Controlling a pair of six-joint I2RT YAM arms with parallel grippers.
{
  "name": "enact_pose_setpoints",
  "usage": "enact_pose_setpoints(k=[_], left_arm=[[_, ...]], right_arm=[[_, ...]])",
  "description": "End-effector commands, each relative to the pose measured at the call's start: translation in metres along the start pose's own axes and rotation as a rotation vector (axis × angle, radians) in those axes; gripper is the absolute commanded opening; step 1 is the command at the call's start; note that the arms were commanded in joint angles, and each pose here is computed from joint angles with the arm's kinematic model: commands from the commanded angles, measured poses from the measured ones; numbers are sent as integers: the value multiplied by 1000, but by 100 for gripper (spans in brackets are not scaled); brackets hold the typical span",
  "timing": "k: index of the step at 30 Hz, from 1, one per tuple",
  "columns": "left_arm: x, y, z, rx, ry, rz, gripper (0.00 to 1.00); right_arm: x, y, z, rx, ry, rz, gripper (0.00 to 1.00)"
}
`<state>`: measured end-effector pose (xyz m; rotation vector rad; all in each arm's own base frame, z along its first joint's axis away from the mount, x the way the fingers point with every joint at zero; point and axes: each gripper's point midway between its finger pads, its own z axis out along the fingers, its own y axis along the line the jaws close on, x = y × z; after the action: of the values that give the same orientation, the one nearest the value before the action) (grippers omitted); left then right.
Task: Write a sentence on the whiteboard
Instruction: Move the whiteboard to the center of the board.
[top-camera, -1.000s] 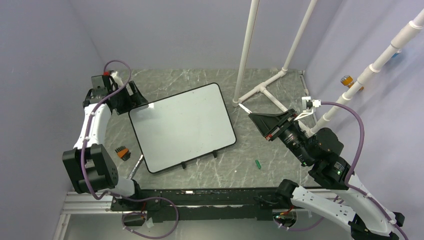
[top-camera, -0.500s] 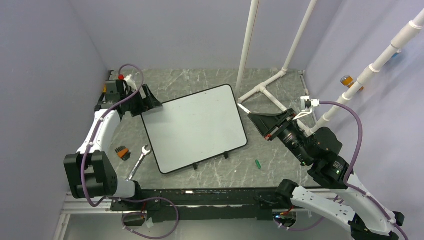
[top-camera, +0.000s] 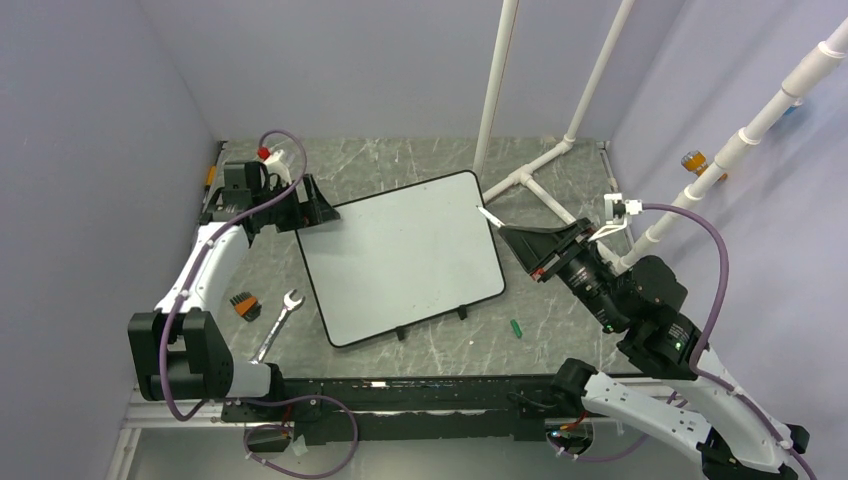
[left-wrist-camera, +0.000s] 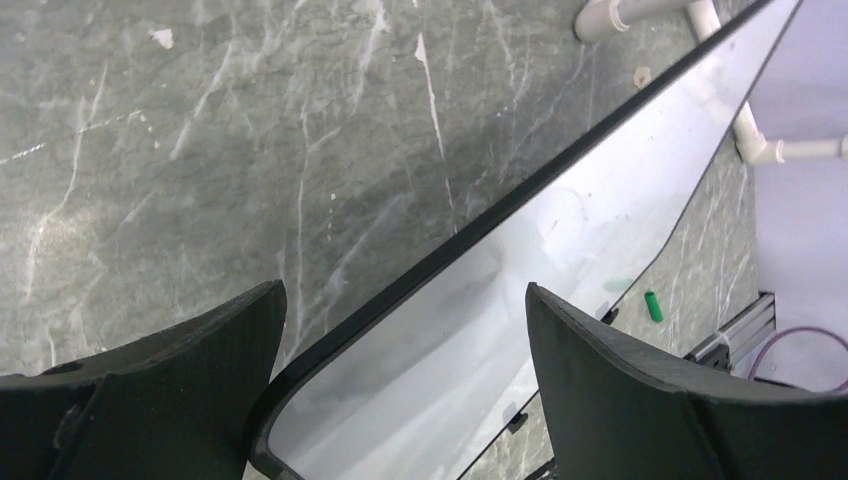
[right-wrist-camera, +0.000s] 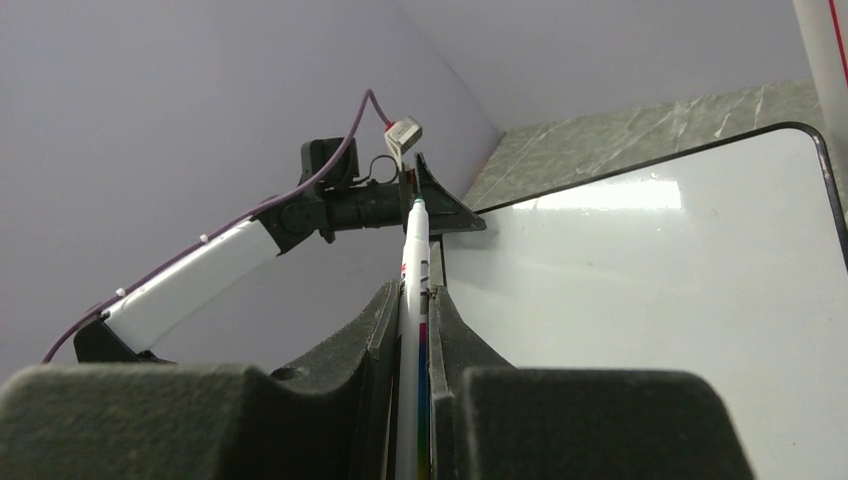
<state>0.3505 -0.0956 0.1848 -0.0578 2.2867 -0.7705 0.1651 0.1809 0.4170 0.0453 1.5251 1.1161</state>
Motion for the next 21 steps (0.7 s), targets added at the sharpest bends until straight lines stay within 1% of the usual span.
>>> enact_pose_setpoints(k=[1, 4, 6, 8, 10, 12, 17, 19, 21], left_arm=[[-27, -39, -9, 169, -41, 185, 92], [-29, -50, -10, 258, -12, 250, 89], [-28, -55, -10, 326, 14, 266, 84], [-28, -57, -8, 376, 36, 253, 76], [-27, -58, -6, 421, 48, 240, 62], [-25, -60, -7, 453, 47, 244, 53], [-16, -65, -13, 491, 38, 271, 37], [-14, -66, -15, 487, 30, 274, 29], [-10, -67, -18, 485, 21, 273, 25]], right_arm=[[-11, 5, 3, -4, -27, -14, 0], [-10, 5, 5, -1, -24, -18, 0], [-8, 4, 5, -1, -23, -18, 0], [-7, 4, 7, -2, -22, -17, 0], [-5, 4, 8, -3, -17, -18, 0], [-4, 4, 10, -2, -10, -21, 0], [1, 4, 15, -4, 6, -35, 0], [6, 5, 19, -12, 23, -44, 0], [12, 5, 23, -22, 43, -55, 0]])
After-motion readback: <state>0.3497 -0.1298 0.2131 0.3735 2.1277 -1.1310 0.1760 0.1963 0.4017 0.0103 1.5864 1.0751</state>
